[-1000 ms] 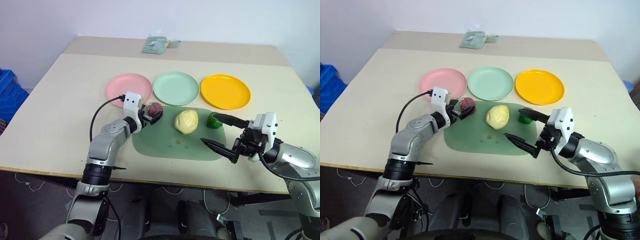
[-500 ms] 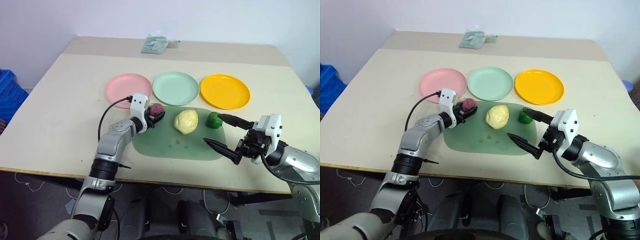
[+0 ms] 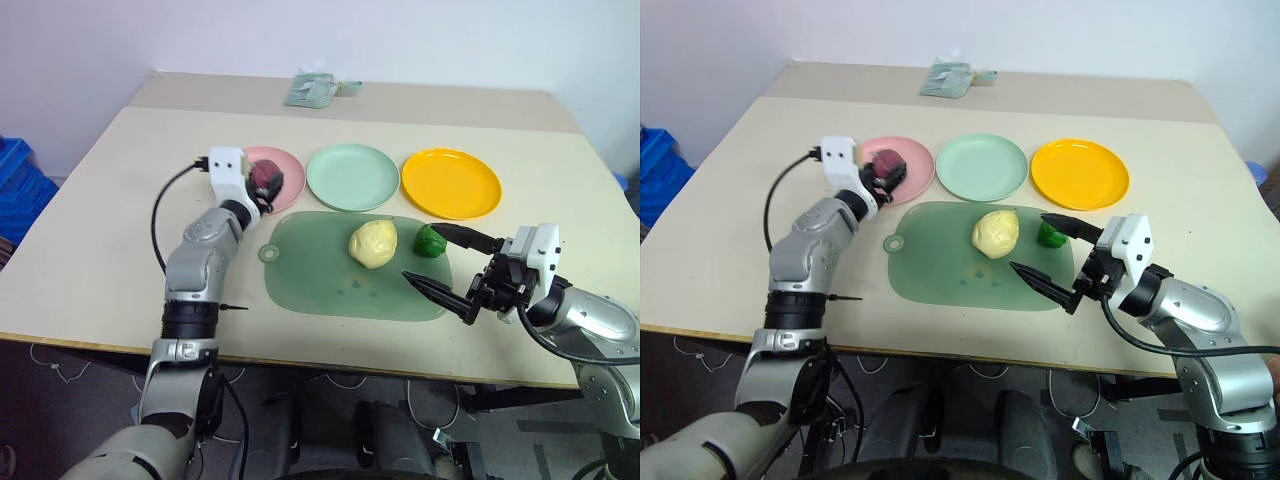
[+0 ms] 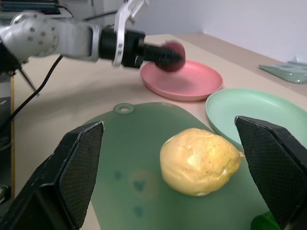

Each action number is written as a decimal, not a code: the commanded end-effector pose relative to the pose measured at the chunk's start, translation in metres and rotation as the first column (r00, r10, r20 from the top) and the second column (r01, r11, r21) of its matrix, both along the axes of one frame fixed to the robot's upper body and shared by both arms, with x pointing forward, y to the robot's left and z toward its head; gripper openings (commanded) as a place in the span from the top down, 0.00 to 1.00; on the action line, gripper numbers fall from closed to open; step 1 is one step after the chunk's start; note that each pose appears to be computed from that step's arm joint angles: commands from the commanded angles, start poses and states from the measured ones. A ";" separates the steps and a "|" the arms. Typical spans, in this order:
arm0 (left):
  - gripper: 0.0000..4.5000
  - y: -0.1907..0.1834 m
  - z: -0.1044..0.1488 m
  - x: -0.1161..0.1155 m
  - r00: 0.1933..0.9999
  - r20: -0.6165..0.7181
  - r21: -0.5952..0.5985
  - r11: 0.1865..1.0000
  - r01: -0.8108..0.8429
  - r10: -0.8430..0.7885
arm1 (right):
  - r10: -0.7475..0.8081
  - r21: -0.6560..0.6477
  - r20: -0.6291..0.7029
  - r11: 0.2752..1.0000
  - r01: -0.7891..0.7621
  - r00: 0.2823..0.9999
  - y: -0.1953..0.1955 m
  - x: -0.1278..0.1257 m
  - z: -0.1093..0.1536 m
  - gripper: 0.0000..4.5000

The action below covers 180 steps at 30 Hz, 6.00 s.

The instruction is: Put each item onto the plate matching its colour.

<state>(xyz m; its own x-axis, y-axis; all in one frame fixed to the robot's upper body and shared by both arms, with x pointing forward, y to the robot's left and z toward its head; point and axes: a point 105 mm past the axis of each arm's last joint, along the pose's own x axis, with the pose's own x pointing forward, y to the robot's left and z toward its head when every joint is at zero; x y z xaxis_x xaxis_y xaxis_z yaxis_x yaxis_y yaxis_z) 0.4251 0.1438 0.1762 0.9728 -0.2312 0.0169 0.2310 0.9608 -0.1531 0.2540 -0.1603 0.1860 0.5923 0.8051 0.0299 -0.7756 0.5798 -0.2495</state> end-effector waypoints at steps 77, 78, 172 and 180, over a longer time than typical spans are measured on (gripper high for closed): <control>0.02 0.002 -0.011 -0.216 0.458 -0.091 0.307 0.412 0.858 -0.885 | -0.007 -0.193 -0.248 0.980 -0.043 0.969 0.086 0.067 -0.059 0.00; 0.02 0.000 -0.011 -0.217 0.458 -0.090 0.309 0.413 0.857 -0.884 | -0.006 -0.203 -0.253 0.978 -0.047 0.967 0.086 0.065 -0.061 0.00; 0.00 -0.020 -0.013 -0.196 0.465 -0.021 0.320 0.434 0.842 -0.885 | -0.199 -0.087 -0.284 0.979 0.182 0.938 -0.025 0.109 -0.046 0.01; 0.00 -0.016 -0.015 -0.201 0.494 -0.022 0.320 0.462 0.827 -0.869 | -0.222 -0.121 -0.295 0.973 0.194 0.929 -0.028 0.116 -0.065 0.32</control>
<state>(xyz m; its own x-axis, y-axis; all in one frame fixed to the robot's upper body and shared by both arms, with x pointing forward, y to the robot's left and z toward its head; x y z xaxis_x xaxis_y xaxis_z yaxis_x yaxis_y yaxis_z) 0.2269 0.1284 0.1495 0.2830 -0.9533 -0.1053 0.9569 0.2733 0.0978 0.3649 -0.1884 0.1075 0.7029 0.6535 -0.2809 -0.6879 0.7250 -0.0346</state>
